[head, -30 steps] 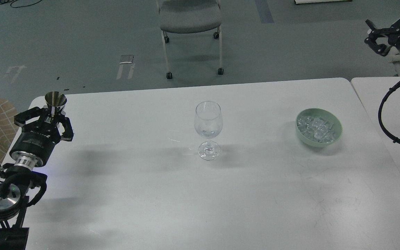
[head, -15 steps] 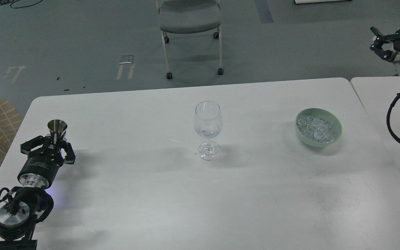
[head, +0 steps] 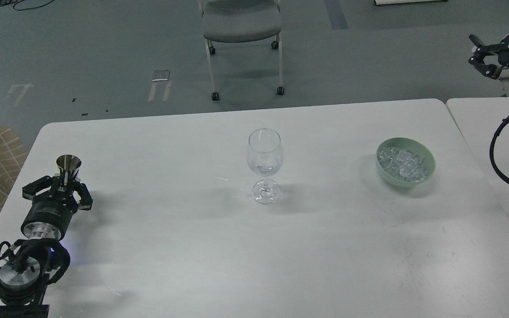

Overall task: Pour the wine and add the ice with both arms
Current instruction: 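Bring the jigger back upright toward its starting spot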

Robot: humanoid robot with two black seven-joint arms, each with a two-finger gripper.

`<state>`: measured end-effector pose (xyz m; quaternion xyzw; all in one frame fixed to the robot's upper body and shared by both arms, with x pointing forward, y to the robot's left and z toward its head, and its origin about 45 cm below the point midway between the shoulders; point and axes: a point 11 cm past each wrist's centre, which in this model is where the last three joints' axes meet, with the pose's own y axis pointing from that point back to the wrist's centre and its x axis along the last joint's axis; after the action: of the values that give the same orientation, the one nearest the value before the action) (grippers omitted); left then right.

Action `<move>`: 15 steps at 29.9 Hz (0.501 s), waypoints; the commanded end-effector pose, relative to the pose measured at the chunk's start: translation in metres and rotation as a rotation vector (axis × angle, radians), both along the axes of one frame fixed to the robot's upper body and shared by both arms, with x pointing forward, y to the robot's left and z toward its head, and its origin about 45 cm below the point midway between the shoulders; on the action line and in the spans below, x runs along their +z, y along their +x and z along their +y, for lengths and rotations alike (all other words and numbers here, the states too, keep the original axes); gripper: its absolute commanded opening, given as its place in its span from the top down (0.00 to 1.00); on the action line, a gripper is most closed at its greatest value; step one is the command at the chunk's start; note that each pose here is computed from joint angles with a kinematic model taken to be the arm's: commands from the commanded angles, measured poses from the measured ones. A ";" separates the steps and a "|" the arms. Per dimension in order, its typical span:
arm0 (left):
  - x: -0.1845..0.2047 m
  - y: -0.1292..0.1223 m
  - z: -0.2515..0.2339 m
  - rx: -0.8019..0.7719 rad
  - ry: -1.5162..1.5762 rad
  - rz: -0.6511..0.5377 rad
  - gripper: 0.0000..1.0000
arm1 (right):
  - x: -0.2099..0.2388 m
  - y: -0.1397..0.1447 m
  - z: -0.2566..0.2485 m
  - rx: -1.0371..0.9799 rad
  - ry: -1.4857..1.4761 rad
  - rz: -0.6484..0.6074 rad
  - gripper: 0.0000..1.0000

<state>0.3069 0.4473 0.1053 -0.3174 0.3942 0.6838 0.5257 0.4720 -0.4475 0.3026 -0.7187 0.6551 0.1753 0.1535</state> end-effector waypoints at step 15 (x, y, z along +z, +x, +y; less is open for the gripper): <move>0.004 0.020 -0.022 0.007 -0.083 -0.038 1.00 | 0.004 0.001 0.000 -0.001 -0.002 -0.006 0.00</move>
<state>0.3254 0.4239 0.1075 -0.3448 0.4102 0.6644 0.5210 0.4728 -0.4467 0.3039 -0.7190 0.6548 0.1745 0.1543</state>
